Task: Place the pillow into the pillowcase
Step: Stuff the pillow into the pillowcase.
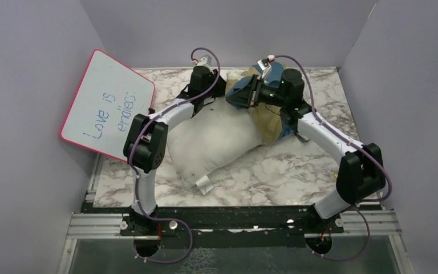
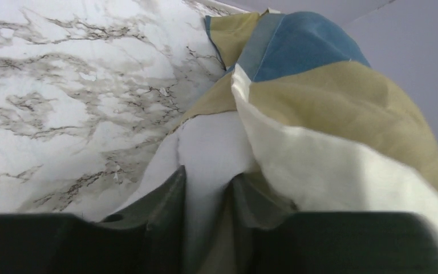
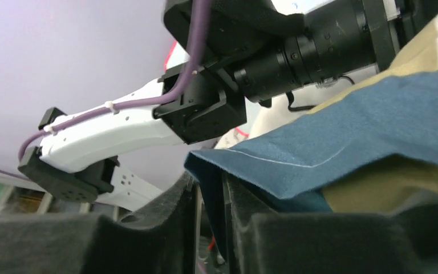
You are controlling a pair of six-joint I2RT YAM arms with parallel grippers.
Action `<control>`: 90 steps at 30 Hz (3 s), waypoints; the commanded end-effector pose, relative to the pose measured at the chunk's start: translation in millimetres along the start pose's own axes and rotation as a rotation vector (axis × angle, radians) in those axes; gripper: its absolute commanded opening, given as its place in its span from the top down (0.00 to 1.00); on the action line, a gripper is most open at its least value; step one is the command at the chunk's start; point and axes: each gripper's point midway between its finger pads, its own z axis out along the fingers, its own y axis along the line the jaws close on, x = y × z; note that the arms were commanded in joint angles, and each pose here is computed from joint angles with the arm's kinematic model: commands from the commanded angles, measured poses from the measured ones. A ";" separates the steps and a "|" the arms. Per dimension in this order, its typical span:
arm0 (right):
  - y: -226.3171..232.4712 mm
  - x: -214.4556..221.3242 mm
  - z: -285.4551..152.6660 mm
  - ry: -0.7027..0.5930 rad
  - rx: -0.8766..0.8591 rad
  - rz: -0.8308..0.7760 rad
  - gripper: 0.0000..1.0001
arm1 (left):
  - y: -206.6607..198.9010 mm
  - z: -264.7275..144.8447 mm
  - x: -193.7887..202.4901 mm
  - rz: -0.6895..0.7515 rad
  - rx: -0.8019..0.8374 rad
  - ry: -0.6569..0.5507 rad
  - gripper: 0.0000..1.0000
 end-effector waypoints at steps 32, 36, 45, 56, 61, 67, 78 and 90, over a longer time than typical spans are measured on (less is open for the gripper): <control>-139.5 -28.1 -128.4 -0.121 0.932 -0.387 0.06 | 97.8 -262.2 88.4 0.008 -0.313 0.159 0.02; -141.4 -31.5 -136.2 -0.122 0.983 -0.387 0.05 | 97.5 -270.6 77.7 0.034 -0.340 0.123 0.02; -131.8 -35.9 -118.1 -0.139 0.797 -0.374 0.03 | 108.1 -301.2 42.1 0.048 -0.514 -0.007 0.02; -68.7 -6.4 -73.7 0.037 0.342 -0.445 0.68 | 100.4 -258.1 115.5 -0.118 -0.273 0.148 0.08; -18.9 32.9 -41.6 0.113 0.186 -0.500 1.00 | 54.4 -224.2 107.1 -0.156 -0.056 0.088 0.92; 36.0 78.8 14.8 0.222 -0.047 -0.668 1.00 | 8.1 -190.5 82.4 -0.181 -0.022 0.032 1.00; -31.4 26.9 -8.0 0.107 0.518 -0.732 0.57 | 39.6 -203.2 16.5 -0.118 -0.251 -0.230 1.00; -42.1 32.2 -45.7 0.121 0.696 -0.579 0.33 | 52.8 -240.9 38.4 -0.127 -0.245 -0.195 0.82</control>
